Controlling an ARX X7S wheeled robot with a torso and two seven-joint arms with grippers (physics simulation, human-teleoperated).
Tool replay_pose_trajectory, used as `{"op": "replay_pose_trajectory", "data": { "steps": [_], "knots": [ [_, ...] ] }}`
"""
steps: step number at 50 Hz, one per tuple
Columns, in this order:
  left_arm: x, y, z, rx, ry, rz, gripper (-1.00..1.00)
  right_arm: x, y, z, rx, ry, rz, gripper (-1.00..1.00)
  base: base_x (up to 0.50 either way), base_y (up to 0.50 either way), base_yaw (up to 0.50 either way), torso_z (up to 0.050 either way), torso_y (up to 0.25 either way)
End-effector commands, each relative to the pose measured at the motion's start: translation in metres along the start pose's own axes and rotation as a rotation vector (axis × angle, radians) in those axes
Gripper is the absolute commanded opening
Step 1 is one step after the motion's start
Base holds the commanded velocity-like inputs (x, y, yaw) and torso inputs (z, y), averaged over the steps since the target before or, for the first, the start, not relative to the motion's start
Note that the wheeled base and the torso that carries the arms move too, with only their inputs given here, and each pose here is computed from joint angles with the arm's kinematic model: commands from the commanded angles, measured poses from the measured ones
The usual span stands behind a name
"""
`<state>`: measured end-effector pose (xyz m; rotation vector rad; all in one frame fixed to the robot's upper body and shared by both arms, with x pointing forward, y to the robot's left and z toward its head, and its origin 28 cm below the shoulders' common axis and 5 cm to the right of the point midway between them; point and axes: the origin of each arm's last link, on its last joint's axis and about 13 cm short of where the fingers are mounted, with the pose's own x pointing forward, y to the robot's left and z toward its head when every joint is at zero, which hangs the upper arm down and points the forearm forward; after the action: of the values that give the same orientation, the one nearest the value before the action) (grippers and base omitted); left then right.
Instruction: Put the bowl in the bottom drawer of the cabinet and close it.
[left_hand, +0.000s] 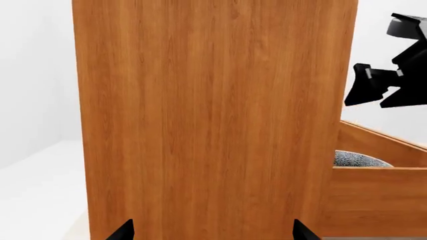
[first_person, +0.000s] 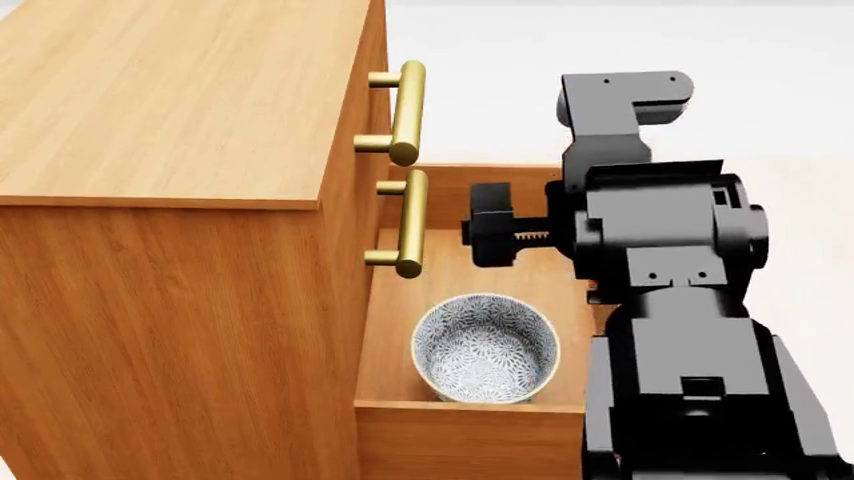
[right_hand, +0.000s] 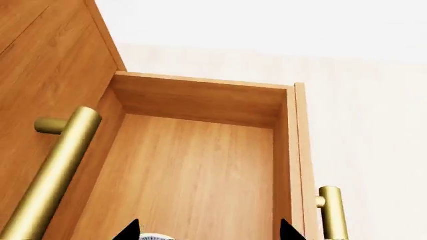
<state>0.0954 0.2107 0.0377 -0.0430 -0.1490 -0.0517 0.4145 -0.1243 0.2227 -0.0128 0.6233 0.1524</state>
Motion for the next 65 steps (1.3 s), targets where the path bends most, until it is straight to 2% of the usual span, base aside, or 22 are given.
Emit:
{"op": "replay_pose_trajectory", "data": {
  "steps": [1,15,31,45,50,65],
  "knots": [
    [-0.002,0.0,0.002,0.002,-0.013,-0.032,1.0,-0.01,-0.01,0.018,-0.051,-0.079,-0.07,1.0,0.0,0.0,0.0,0.0,0.0],
    [-0.003,-0.001,0.002,0.003,-0.031,-0.052,1.0,-0.009,-0.03,0.015,-0.086,-0.135,-0.178,1.0,0.0,0.0,0.0,0.0,0.0],
    [-0.003,-0.001,0.002,0.003,-0.029,-0.053,1.0,-0.017,-0.056,0.016,-0.036,-0.206,-0.235,1.0,0.0,0.0,0.0,0.0,0.0],
    [-0.003,-0.002,0.003,0.0,-0.029,-0.053,1.0,-0.037,-0.078,-0.002,0.023,-0.233,-0.283,1.0,0.0,0.0,0.0,0.0,0.0],
    [-0.003,-0.001,0.003,-0.003,-0.028,-0.052,1.0,-0.045,-0.082,-0.009,0.01,-0.272,-0.336,1.0,0.0,0.0,0.0,0.0,0.0],
    [-0.002,-0.001,0.002,-0.008,-0.03,-0.034,1.0,-0.056,-0.089,-0.036,-0.001,-0.296,-0.377,1.0,0.0,0.0,0.0,0.0,0.0]
  ]
}}
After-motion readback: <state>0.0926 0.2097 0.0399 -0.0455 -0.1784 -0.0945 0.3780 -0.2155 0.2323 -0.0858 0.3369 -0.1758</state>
